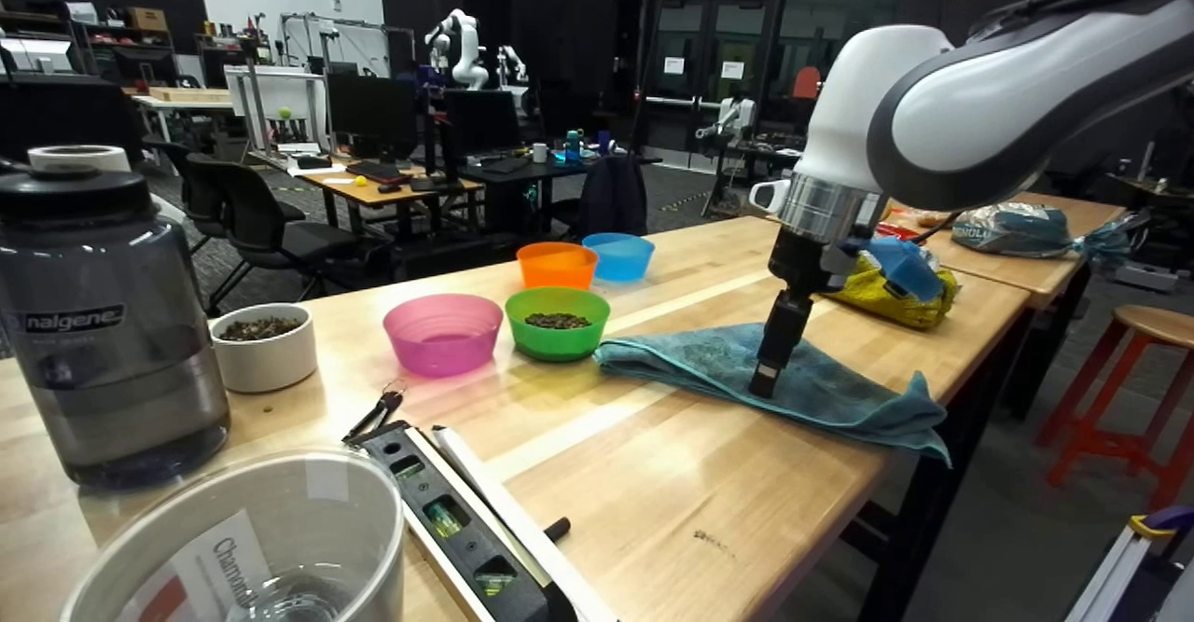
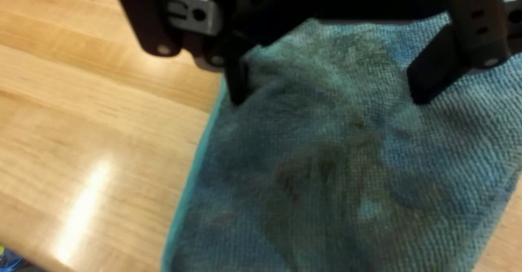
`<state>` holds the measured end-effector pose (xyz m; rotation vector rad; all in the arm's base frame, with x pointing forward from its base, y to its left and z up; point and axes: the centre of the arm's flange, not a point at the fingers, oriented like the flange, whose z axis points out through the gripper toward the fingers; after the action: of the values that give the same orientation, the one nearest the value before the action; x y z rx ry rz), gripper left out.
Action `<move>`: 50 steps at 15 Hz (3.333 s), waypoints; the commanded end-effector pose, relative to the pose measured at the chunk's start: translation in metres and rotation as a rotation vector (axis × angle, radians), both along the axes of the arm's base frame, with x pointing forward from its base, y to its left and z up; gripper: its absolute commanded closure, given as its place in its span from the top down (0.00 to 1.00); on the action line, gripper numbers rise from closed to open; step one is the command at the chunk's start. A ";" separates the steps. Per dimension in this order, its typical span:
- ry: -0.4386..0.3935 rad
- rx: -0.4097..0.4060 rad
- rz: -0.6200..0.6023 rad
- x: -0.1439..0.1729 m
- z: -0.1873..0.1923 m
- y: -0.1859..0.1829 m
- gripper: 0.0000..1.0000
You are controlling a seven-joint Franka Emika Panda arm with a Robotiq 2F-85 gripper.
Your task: Fold the blue towel
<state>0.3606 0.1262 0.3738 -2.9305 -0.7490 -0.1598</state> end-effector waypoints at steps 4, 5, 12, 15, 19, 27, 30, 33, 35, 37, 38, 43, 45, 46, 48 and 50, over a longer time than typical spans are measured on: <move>-0.009 -0.017 0.014 0.025 -0.003 -0.022 1.00; -0.010 -0.022 0.011 0.028 -0.002 -0.028 1.00; -0.035 -0.079 -0.040 0.061 0.008 -0.096 1.00; -0.049 -0.081 -0.072 0.072 0.018 -0.121 1.00; -0.056 -0.047 -0.082 0.071 0.035 -0.119 1.00; 0.043 -0.001 -0.028 0.016 0.038 -0.077 1.00; 0.066 -0.021 -0.032 -0.007 0.040 -0.075 1.00; 0.076 -0.026 -0.045 -0.025 0.051 -0.076 1.00; 0.082 -0.027 -0.049 -0.035 0.056 -0.074 1.00; 0.088 -0.033 -0.048 -0.046 0.059 -0.072 1.00; 0.095 -0.033 -0.049 -0.052 0.059 -0.071 1.00; 0.102 -0.052 -0.043 -0.069 0.049 -0.071 0.71; 0.099 -0.062 -0.042 -0.072 0.044 -0.072 0.60; 0.096 -0.068 -0.041 -0.073 0.043 -0.073 0.51; 0.090 -0.074 -0.039 -0.072 0.045 -0.073 0.34; 0.086 -0.082 -0.035 -0.072 0.048 -0.073 0.19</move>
<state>0.3046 0.0515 0.4228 -2.9814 -0.7022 0.0075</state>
